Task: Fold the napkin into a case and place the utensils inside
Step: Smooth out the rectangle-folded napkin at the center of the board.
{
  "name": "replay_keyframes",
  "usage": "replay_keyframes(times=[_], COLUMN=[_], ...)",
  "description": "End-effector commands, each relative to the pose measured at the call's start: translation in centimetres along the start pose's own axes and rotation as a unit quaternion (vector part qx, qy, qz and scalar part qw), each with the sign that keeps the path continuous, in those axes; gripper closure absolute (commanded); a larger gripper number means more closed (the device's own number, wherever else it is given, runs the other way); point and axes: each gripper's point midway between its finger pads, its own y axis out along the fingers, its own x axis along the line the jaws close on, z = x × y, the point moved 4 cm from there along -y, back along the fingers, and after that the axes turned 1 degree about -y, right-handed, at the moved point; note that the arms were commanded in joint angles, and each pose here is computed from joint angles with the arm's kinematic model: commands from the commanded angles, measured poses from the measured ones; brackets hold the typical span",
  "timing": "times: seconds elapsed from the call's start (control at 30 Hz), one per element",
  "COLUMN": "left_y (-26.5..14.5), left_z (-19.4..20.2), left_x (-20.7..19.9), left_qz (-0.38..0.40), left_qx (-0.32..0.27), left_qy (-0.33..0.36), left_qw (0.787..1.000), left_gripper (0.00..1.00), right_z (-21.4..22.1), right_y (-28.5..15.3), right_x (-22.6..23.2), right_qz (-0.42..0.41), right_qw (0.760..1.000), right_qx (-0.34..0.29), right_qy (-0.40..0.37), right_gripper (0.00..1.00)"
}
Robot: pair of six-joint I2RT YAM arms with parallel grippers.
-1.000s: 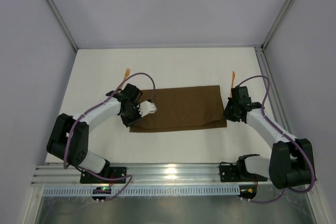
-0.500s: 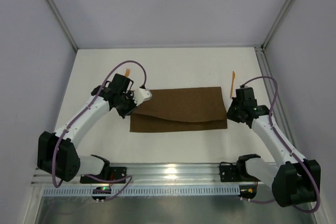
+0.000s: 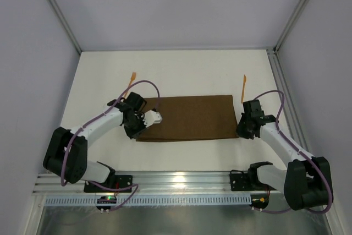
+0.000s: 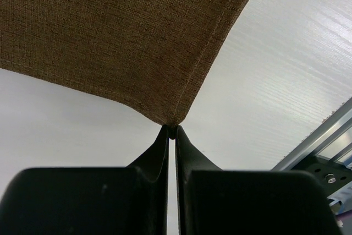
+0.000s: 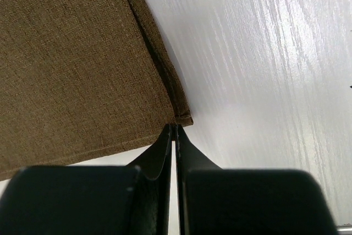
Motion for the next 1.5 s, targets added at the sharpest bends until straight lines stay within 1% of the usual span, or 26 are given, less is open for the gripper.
replay_keyframes(times=[0.0,0.13,0.2,0.3,0.37,0.43,0.5,0.63,0.77,0.9,0.97,1.07,1.1,1.13,1.17,1.2,1.23,1.27,1.3,1.33,1.37,1.4,1.43,1.47], left_y=[0.5,0.8,0.7,-0.5,-2.1,-2.8,-2.6,-1.0,-0.1,0.4,0.4,0.4,0.2,0.1,0.0,-0.3,-0.6,-0.9,-1.1,-1.6,-2.1,-2.5,-2.7,-2.9], left_z=[-0.3,0.0,-0.2,-1.2,-2.2,-1.8,-1.5,-0.6,-0.1,0.2,0.2,0.3,0.4,0.2,0.2,0.4,0.2,0.1,0.2,0.5,0.1,-0.2,-1.2,-2.0], left_x=[0.5,0.4,0.4,0.3,0.1,-0.3,-0.3,-0.7,-1.1,-1.2,-1.1,-1.3,-1.5,-1.6,-1.8,-2.2,-2.3,-2.7,-2.9,-3.2,-2.9,-2.6,-1.8,-1.1], left_qz=[-0.011,-0.003,-0.005,-0.005,-0.005,0.0,0.001,0.018,0.035,0.041,0.042,0.047,0.053,0.059,0.065,0.076,0.083,0.095,0.101,0.108,0.101,0.089,0.062,0.034], left_qx=[-0.005,0.005,-0.001,-0.027,-0.053,-0.047,-0.038,-0.019,0.001,0.01,0.012,0.011,0.013,0.009,0.008,0.014,0.01,0.006,0.008,0.015,0.01,0.003,-0.02,-0.034], left_qy=[0.009,0.011,0.01,0.009,0.019,0.023,0.022,0.014,0.014,0.017,0.019,0.023,0.024,0.027,0.029,0.029,0.036,0.038,0.043,0.047,0.049,0.045,0.044,0.013], left_qw=[1.0,1.0,1.0,1.0,0.998,0.999,0.999,1.0,0.999,0.999,0.999,0.999,0.998,0.998,0.997,0.997,0.996,0.995,0.994,0.993,0.994,0.995,0.997,0.999], left_gripper=[1.0,1.0,1.0,1.0,1.0,1.0,1.0,1.0,1.0,0.89,0.88,0.81,0.74,0.7,0.66,0.59,0.57,0.55,0.39,0.38,0.39,0.41,0.45,0.51], right_z=[-0.8,-0.9,-1.0,-1.8,-2.4,-2.3,-1.8,-1.0,-1.3,-1.1,-1.2,-1.2,-1.2,-1.2,-1.1,-1.2,-1.4,-1.7,-1.9,-2.2,-3.1,-3.7,-4.4,-5.8], right_y=[0.1,0.2,0.1,-0.9,-1.7,-1.8,-1.0,0.1,0.0,0.3,0.2,0.2,0.2,0.1,0.1,0.0,-0.1,-0.4,-0.6,-1.0,-1.8,-2.3,-2.8,-3.8], right_x=[0.2,0.1,0.2,0.3,0.2,-0.1,-0.2,0.1,0.0,0.0,0.0,0.0,-0.1,0.0,-0.1,0.0,-0.1,-0.1,-0.1,0.0,0.3,0.5,0.8,1.6], right_qz=[0.007,0.013,0.013,0.012,0.014,0.021,0.023,0.014,0.023,0.024,0.025,0.024,0.025,0.024,0.025,0.025,0.026,0.027,0.028,0.028,0.022,0.02,0.016,0.009], right_qw=[1.0,1.0,1.0,0.999,0.998,0.998,0.999,1.0,0.999,1.0,0.999,0.999,0.999,0.999,0.999,0.999,0.999,0.999,0.999,0.999,0.998,0.997,0.996,0.994], right_qx=[-0.017,-0.013,-0.016,-0.036,-0.053,-0.051,-0.038,-0.017,-0.022,-0.015,-0.017,-0.018,-0.018,-0.017,-0.017,-0.018,-0.024,-0.029,-0.034,-0.041,-0.058,-0.07,-0.084,-0.111], right_qy=[0.011,0.01,0.01,0.009,0.005,0.001,0.002,0.011,0.011,0.012,0.013,0.012,0.012,0.012,0.011,0.012,0.01,0.01,0.01,0.01,0.007,0.006,0.003,-0.001], right_gripper=[0.97,0.97,0.97,0.97,0.97,0.97,0.97,0.97,0.97,0.97,0.93,0.88,0.85,0.79,0.75,0.73,0.72,0.67,0.63,0.62,0.61,0.6,0.6,0.61])
